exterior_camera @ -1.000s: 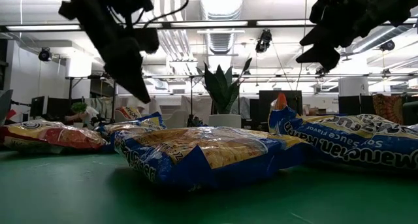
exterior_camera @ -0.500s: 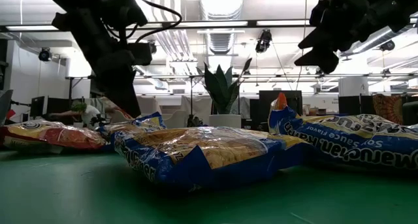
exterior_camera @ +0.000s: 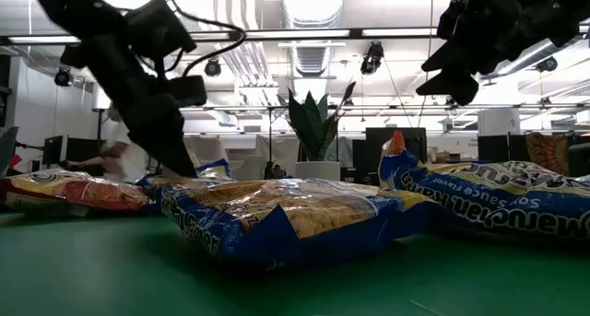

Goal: Sort Maruchan noodles
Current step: Put the center blue noodle pack into the black bin, then put the center blue noodle into the black bin

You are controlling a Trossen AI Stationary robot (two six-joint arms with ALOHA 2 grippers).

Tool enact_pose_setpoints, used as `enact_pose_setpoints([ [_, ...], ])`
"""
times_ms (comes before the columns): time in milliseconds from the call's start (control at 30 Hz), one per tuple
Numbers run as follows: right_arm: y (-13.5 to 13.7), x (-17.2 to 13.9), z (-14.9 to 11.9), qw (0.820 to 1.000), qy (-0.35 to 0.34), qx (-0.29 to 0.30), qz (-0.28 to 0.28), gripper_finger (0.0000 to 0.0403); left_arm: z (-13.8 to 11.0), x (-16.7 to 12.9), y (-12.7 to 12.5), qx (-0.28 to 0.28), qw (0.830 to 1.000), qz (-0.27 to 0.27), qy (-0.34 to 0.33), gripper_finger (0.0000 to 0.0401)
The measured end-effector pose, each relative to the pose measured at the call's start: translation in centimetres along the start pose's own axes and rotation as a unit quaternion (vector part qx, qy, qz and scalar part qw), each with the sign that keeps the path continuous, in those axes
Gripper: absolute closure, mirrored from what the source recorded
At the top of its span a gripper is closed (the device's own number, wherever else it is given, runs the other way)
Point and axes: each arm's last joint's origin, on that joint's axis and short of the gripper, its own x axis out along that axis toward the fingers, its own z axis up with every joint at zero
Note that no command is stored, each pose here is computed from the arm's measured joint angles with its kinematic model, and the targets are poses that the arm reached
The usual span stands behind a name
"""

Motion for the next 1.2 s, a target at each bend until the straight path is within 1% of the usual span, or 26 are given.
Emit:
enact_pose_setpoints([
  [133, 0.0, 0.0, 0.0, 1.000, 0.000, -0.001, 0.000, 0.0158, -1.0, 0.5, 0.2, -0.034, 0.999, -0.011, -0.032, 0.0136],
  [200, 0.0, 0.0, 0.0, 1.000, 0.000, -0.003, 0.000, 0.0158, -1.3, 0.7, 0.3, -0.045, 0.998, -0.014, -0.038, 0.0147],
  [333, 0.0, 0.0, 0.0, 1.000, 0.000, -0.004, 0.000, 0.0158, -1.4, 0.7, 0.3, -0.052, 0.998, -0.014, -0.037, 0.0186],
  [433, 0.0, 0.0, -0.1, 1.000, 0.001, -0.003, 0.000, 0.0158, -1.1, 0.6, 0.2, -0.047, 0.998, -0.015, -0.041, 0.0231],
  [667, 0.0, 0.1, -0.2, 1.000, 0.004, -0.004, 0.002, 0.0158, 0.7, 0.1, -0.3, -0.028, 0.997, -0.022, -0.064, 0.0365],
  [733, 0.1, 0.1, -0.2, 1.000, 0.005, -0.005, 0.004, 0.0158, 1.6, -0.2, -0.6, -0.022, 0.997, -0.026, -0.071, 0.0391],
  [833, 0.1, 0.1, -0.3, 1.000, 0.006, -0.005, 0.006, 0.0158, 2.8, -0.8, -1.1, -0.008, 0.997, -0.029, -0.072, 0.0394],
  [967, 0.1, 0.1, -0.3, 1.000, 0.006, -0.004, 0.006, 0.0158, 4.9, -2.3, -2.5, 0.021, 0.997, -0.039, -0.065, 0.0400],
  [1100, 0.1, 0.1, -0.3, 1.000, 0.006, -0.004, 0.006, 0.0158, 7.1, -4.9, -4.7, 0.064, 0.995, -0.039, -0.067, 0.0401],
  [1200, 0.1, 0.1, -0.3, 1.000, 0.006, -0.003, 0.006, 0.0158, 8.2, -7.3, -6.5, 0.097, 0.993, -0.016, -0.070, 0.0401],
])
